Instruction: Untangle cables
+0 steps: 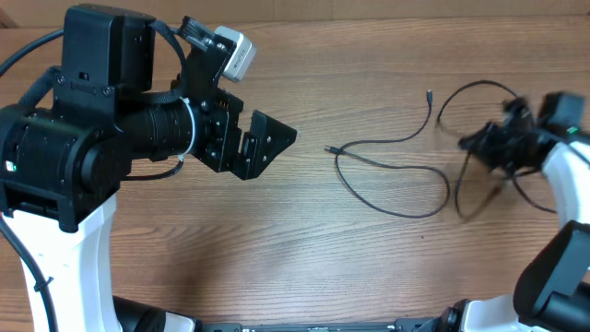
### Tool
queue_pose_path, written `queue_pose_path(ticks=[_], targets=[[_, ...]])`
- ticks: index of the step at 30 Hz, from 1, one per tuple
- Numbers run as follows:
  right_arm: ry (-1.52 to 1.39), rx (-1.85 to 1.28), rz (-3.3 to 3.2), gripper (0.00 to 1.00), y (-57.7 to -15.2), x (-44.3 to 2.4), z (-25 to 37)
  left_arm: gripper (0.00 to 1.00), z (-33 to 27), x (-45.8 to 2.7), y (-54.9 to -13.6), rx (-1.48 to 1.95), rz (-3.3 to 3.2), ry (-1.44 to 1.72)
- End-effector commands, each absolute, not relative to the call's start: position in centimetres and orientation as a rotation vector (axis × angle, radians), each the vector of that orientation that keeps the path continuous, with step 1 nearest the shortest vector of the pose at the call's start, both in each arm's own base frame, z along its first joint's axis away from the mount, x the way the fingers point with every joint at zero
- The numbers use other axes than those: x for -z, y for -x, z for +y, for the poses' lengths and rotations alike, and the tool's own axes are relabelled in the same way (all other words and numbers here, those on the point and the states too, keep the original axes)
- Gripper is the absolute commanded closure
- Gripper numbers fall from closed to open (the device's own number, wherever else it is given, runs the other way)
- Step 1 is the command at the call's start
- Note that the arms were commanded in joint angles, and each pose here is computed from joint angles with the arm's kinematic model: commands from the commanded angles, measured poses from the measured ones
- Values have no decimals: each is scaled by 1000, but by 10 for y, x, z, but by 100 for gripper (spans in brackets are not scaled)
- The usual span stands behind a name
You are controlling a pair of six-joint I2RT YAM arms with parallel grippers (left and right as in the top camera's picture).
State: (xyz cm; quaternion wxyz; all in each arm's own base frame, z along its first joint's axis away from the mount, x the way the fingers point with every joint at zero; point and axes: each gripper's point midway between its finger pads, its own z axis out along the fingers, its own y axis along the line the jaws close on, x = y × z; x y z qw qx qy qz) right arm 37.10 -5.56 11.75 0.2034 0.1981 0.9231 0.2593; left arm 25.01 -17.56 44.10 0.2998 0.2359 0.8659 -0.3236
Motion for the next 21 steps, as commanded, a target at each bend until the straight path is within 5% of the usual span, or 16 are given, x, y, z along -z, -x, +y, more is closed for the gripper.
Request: queue_pose_path(ticks=[1,6,11,21], targets=[[-522,-697,2391,96,-401,-190,-91,0,-176,-444,-246,862,2275,-656],[-640,-510,2172,96,-403,-275,-178,0,-176,-444,-246,864,2275,-656],[-853,-240,1977,96,-358,-325,-283,0,-176,-444,-246,869,2279,-648],[-1386,133,1695,96,-235,-323,-407,0,-176,-444,-246,871,2280,-645]])
